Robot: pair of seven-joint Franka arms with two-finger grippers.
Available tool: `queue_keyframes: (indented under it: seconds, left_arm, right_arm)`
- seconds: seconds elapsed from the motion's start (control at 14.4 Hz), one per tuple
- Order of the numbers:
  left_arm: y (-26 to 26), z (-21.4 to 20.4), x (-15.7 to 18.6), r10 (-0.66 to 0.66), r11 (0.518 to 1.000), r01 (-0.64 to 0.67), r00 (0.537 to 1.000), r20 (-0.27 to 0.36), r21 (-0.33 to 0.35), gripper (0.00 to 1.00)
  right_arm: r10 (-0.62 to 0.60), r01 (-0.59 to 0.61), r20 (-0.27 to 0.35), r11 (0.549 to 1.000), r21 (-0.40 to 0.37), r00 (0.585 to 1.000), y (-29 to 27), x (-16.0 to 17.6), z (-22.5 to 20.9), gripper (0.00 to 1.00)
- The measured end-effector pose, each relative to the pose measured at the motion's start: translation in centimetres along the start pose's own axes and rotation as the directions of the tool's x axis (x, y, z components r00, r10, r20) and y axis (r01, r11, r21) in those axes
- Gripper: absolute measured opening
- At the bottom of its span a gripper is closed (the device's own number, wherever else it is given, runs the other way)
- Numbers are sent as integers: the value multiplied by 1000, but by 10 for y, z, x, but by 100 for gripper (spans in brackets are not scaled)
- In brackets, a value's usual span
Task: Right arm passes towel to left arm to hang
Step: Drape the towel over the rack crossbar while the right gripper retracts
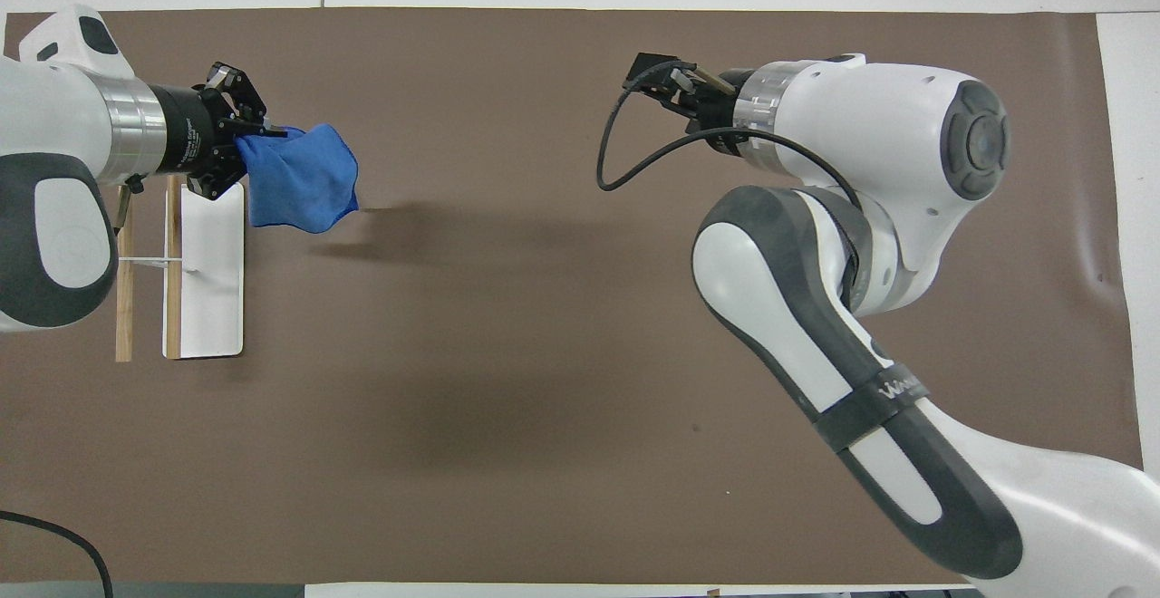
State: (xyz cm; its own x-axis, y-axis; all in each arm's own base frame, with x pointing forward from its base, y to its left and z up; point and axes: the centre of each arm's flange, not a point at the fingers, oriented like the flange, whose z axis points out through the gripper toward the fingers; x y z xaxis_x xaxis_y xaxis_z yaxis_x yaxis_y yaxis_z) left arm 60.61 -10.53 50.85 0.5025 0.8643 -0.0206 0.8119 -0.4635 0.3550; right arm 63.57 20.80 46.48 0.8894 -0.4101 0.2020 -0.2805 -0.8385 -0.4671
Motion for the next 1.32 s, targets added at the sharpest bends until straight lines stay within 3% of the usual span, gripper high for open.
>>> queue_keyframes:
  seconds: [0.21,0.42,0.9,1.18,1.32]
  left_arm:
    - [-6,-7,13,1,1000,0,998,-61,18,2]
    - [-35,-16,28,-67,997,70,994,-86,32,2]
    - [-84,-28,86,-302,953,300,942,-142,-36,2]
    - [-118,-34,128,-397,918,390,900,-177,-75,2]
    - [-136,-35,140,-436,900,425,880,-191,-95,2]
  right_arm:
    - [-110,121,65,973,-198,992,45,15,-15,100]
    - [-152,191,147,934,-303,977,78,25,-32,100]
    - [-229,325,285,874,-362,931,137,51,-163,100]
    - [-194,333,351,855,-397,916,125,52,-239,100]
    - [-193,339,358,847,-410,914,119,50,-253,100]
